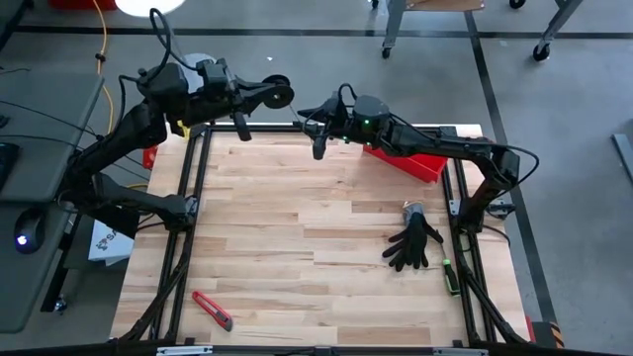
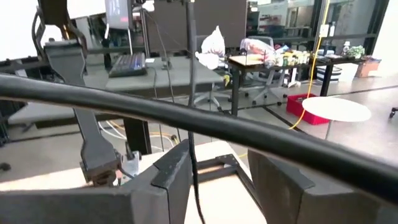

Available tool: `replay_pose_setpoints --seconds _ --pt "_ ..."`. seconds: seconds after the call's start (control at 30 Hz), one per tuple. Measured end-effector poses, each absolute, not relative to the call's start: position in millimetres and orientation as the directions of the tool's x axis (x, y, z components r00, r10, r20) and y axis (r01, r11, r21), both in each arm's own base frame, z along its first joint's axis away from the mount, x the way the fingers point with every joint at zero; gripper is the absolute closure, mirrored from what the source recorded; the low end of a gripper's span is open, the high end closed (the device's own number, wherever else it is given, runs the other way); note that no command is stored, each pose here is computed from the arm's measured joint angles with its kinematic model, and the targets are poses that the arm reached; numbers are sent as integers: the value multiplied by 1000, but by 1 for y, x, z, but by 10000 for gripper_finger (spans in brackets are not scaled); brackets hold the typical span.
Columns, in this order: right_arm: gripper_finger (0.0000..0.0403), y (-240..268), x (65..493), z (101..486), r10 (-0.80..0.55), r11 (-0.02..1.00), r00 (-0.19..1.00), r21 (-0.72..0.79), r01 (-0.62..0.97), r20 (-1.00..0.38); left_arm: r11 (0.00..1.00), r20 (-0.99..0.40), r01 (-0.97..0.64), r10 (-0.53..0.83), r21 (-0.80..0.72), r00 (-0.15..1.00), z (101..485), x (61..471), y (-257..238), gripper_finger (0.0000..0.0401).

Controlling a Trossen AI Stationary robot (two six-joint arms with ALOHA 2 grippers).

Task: Coil cords
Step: Coil the black wire on the spool

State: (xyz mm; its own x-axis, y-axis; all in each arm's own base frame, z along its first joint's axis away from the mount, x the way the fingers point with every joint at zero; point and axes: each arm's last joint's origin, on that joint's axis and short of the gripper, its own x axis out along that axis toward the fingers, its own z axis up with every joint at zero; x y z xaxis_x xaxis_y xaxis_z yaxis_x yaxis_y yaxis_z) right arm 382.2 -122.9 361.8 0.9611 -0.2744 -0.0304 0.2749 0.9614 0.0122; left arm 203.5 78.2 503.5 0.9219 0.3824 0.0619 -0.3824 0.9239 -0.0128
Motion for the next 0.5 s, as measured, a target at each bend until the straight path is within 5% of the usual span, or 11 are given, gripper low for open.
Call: replay_pose_setpoints --seconds 0.5 --pt "330 -116 381 366 -252 968 967 -3 252 -29 921 87 -389 389 -18 917 506 203 78 400"
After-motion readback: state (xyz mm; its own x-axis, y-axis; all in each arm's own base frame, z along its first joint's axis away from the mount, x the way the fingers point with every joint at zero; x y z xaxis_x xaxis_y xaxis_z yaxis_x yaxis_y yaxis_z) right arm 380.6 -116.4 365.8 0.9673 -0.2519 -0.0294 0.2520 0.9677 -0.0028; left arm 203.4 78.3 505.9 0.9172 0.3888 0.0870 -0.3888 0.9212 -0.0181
